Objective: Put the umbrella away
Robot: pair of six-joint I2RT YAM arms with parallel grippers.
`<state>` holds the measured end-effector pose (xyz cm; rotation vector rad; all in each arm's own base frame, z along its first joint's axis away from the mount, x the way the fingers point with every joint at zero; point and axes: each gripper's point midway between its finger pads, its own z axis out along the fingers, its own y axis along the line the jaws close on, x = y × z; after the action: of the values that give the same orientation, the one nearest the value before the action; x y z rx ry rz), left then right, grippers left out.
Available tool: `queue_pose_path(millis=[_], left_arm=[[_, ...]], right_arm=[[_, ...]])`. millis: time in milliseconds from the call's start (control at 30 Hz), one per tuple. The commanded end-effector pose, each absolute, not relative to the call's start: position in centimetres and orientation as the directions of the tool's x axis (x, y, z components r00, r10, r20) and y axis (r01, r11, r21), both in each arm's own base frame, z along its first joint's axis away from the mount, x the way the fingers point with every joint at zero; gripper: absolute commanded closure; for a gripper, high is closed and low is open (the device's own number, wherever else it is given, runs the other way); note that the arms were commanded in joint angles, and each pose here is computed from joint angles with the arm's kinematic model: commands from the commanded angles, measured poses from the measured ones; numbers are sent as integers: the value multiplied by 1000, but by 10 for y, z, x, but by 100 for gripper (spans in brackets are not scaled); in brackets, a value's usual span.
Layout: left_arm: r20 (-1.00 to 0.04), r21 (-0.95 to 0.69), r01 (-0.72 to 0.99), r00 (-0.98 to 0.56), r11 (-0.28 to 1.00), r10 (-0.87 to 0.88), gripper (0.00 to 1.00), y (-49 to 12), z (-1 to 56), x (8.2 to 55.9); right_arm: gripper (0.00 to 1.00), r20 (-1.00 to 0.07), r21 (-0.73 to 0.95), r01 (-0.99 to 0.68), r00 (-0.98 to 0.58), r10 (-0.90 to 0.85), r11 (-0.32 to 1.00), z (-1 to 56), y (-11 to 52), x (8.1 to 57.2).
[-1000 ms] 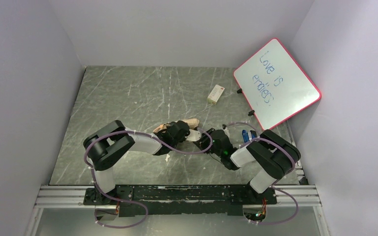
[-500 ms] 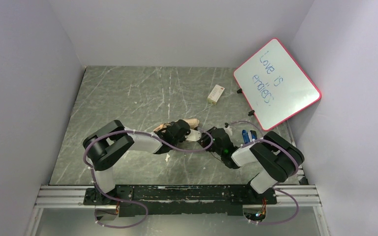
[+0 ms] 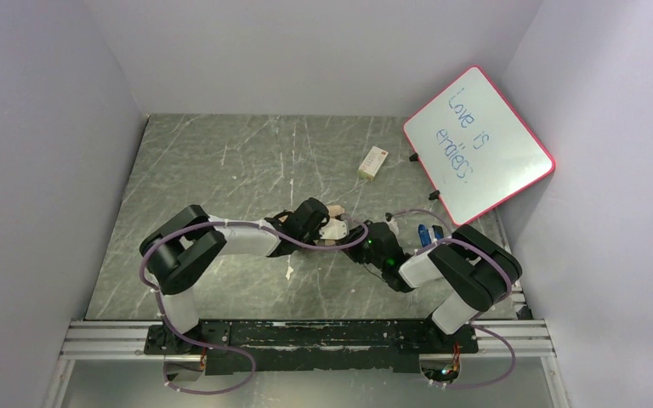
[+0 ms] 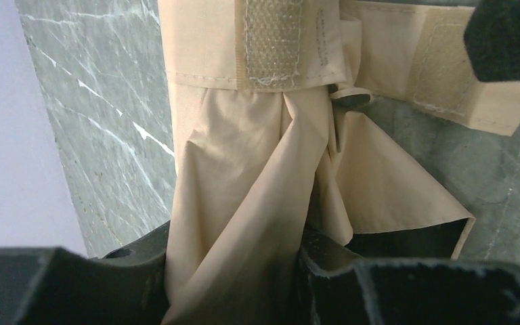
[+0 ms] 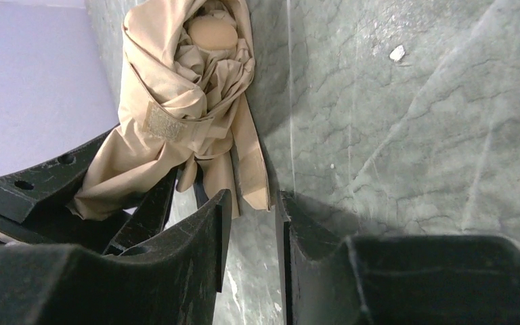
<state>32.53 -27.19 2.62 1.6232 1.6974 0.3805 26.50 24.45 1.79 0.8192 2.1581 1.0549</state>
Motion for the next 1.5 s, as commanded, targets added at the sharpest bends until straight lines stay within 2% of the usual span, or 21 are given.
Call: queue_pose_path(millis=[0, 667, 833, 933, 1033, 1100, 1267, 1467], left_arm=[[-228, 466, 884, 86, 31, 970, 95, -254, -26, 276], [-221, 474, 880, 80, 35, 972, 95, -252, -26, 278], [-223, 473, 880, 78, 37, 972, 95, -252, -27, 278], [-225, 469, 882, 75, 41, 971, 95, -252, -27, 277], [-233, 465, 884, 75, 43, 970, 95, -254, -27, 276], [-238, 456, 889, 70, 48, 969, 95, -255, -27, 276], [-263, 432, 900, 66, 57, 962, 95, -258, -27, 273], [-297, 399, 914, 51, 75, 954, 95, -263, -26, 272]], right_arm=[[66, -212, 705, 380, -692, 690, 598, -31, 224, 232], [67, -231, 694, 392, -673, 703, 603, -50, 224, 245], [76, -252, 725, 345, -672, 696, 596, -45, 225, 248], [80, -271, 775, 261, -686, 675, 576, -35, 231, 250], [94, -274, 828, 192, -682, 679, 527, -24, 233, 252], [99, -263, 864, 149, -680, 684, 480, -15, 235, 252], [100, -248, 914, 68, -687, 683, 400, 0, 238, 251], [100, -315, 904, 4, -671, 671, 428, 12, 235, 253]])
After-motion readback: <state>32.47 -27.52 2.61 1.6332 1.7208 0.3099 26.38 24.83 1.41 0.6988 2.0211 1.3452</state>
